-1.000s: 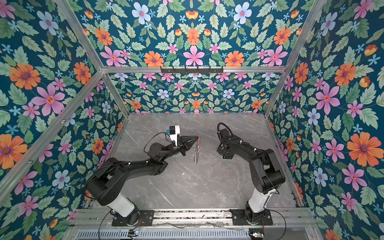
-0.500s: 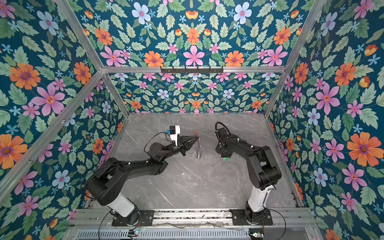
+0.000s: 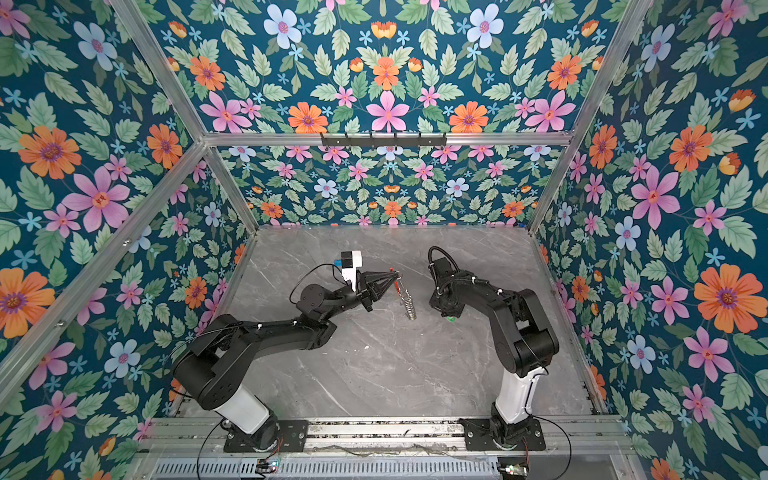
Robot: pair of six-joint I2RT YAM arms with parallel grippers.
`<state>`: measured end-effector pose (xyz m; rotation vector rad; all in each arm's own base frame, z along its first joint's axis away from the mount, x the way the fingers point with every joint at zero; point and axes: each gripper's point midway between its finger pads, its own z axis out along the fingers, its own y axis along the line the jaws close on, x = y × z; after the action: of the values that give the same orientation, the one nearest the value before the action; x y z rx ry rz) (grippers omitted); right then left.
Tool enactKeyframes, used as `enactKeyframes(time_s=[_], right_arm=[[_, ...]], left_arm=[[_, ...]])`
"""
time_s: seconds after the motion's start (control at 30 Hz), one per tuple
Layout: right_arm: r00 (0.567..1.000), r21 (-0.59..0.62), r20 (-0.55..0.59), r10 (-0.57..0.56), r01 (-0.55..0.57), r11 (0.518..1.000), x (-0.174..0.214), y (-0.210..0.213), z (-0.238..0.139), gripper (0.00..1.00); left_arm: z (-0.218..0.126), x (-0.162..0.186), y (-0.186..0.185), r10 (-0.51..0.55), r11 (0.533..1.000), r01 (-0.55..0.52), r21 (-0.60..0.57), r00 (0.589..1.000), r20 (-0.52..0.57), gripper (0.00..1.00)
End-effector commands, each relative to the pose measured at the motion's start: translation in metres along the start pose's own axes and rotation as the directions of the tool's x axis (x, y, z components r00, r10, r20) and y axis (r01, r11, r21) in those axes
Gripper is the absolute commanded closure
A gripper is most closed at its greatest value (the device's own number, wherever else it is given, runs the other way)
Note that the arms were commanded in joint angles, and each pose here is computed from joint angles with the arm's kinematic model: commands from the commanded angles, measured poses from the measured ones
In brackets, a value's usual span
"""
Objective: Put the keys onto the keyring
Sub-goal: 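Close the right gripper on the green-tagged key and lift it, then carry the green-tagged key to the split ring held by the left gripper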
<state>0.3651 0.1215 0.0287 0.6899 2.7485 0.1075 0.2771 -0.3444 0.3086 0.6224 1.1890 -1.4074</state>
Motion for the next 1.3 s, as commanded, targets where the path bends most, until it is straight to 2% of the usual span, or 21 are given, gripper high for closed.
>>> enactKeyframes(time_s=[0.0, 0.07, 0.23, 0.33, 0.43, 0.5, 0.57, 0.63, 0.67, 0.83, 0.9, 1.0, 1.13, 1.27], right_arm=[[1.000, 0.033, 0.002, -0.002, 0.002, 0.999, 0.001, -0.007, 0.000, 0.94], [1.000, 0.039, 0.004, -0.007, 0.007, 0.999, 0.001, -0.009, 0.000, 1.00], [0.998, 0.031, 0.021, -0.059, 0.058, 0.998, 0.003, -0.012, -0.008, 1.00], [0.987, -0.069, 0.081, -0.138, 0.144, 0.987, 0.000, -0.001, -0.028, 1.00], [0.952, -0.193, 0.214, -0.218, 0.260, 0.946, -0.007, 0.011, -0.064, 1.00], [0.905, -0.249, 0.324, -0.274, 0.361, 0.899, -0.010, 0.016, -0.087, 1.00], [0.862, -0.283, 0.416, -0.289, 0.425, 0.859, -0.012, 0.020, -0.107, 1.00], [0.838, -0.324, 0.467, -0.281, 0.458, 0.828, -0.010, 0.022, -0.129, 1.00], [0.821, -0.347, 0.491, -0.292, 0.491, 0.799, -0.007, 0.026, -0.141, 1.00], [0.728, -0.493, 0.611, -0.310, 0.657, 0.570, 0.017, 0.050, -0.210, 1.00], [0.692, -0.542, 0.648, -0.318, 0.712, 0.446, 0.031, 0.060, -0.237, 1.00], [0.669, -0.600, 0.675, -0.312, 0.744, 0.295, 0.047, 0.072, -0.268, 1.00], [0.665, -0.643, 0.699, -0.265, 0.746, 0.175, 0.053, 0.083, -0.304, 1.00], [0.659, -0.655, 0.712, -0.241, 0.748, 0.111, 0.053, 0.090, -0.325, 1.00]], left_arm=[[0.001, -0.008, -0.007, 0.031, 0.999, -0.031, 0.028, 0.999, 0.029, 1.00], [0.000, -0.009, -0.007, 0.032, 0.999, -0.032, 0.027, 0.999, 0.029, 1.00], [-0.001, -0.011, -0.008, 0.040, 0.999, -0.041, 0.027, 0.999, 0.029, 1.00], [-0.001, -0.011, -0.008, 0.056, 0.998, -0.056, 0.023, 0.998, 0.015, 1.00], [-0.002, -0.008, -0.008, 0.077, 0.997, -0.077, 0.019, 0.997, -0.004, 1.00], [-0.003, -0.009, -0.007, 0.094, 0.995, -0.094, 0.013, 0.995, -0.011, 1.00], [-0.004, -0.009, -0.008, 0.117, 0.993, -0.117, 0.012, 0.993, -0.020, 1.00], [-0.004, -0.009, -0.009, 0.144, 0.990, -0.143, 0.011, 0.989, -0.032, 1.00], [-0.005, -0.009, -0.009, 0.163, 0.987, -0.163, 0.010, 0.986, -0.041, 1.00], [-0.009, -0.007, -0.018, 0.277, 0.961, -0.275, 0.041, 0.959, -0.066, 1.00], [-0.008, -0.006, -0.018, 0.290, 0.957, -0.288, 0.046, 0.954, -0.077, 1.00], [-0.006, -0.006, -0.018, 0.282, 0.959, -0.277, 0.058, 0.956, -0.087, 1.00], [-0.003, -0.006, -0.017, 0.241, 0.969, -0.236, 0.065, 0.968, -0.070, 1.00], [0.002, -0.009, -0.014, 0.179, 0.983, -0.176, 0.055, 0.983, -0.051, 1.00]])
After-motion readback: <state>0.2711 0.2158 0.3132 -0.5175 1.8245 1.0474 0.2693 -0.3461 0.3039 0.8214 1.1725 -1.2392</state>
